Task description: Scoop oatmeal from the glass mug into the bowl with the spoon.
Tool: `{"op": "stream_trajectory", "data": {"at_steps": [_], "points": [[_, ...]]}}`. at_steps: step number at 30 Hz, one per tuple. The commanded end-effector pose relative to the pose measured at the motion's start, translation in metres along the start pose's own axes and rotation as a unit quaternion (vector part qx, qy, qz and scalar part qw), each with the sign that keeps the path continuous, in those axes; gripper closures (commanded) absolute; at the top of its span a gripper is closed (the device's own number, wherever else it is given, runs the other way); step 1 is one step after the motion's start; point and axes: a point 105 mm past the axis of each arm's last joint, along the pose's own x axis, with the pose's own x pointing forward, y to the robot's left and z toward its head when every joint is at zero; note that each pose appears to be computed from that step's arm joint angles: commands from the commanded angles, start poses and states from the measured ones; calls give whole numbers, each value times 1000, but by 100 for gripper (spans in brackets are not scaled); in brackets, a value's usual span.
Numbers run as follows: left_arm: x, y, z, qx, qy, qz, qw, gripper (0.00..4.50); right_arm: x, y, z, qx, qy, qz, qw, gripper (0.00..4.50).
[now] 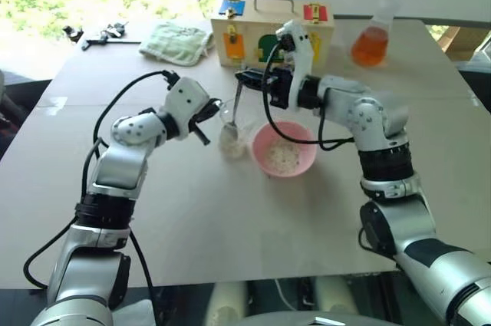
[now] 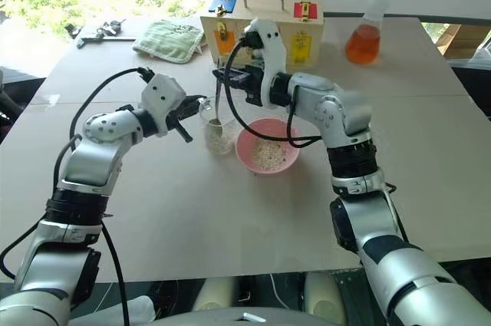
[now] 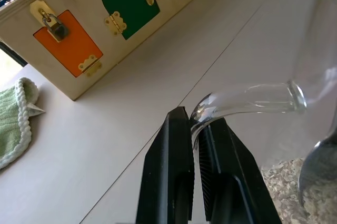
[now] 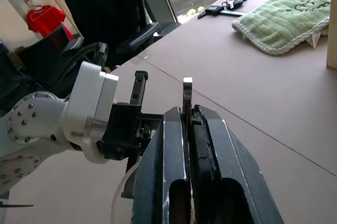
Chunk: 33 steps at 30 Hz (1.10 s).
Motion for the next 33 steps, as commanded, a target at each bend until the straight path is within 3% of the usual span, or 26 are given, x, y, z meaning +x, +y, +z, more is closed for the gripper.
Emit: {"op": "stream_trajectory", "data": {"at_steps": [1,17,33], "points": [[-2,1,-5,4,6,15,1000,448,-6,5,21,20,-33,5,999,450],[-2,4,-14,-19,0,55,998,448,-24,-3,38,15,-71,-28,997,450],[1,6,-16,-30,-24,92,995,448,-36,-14,38,93,-91,-56,990,450]]}}
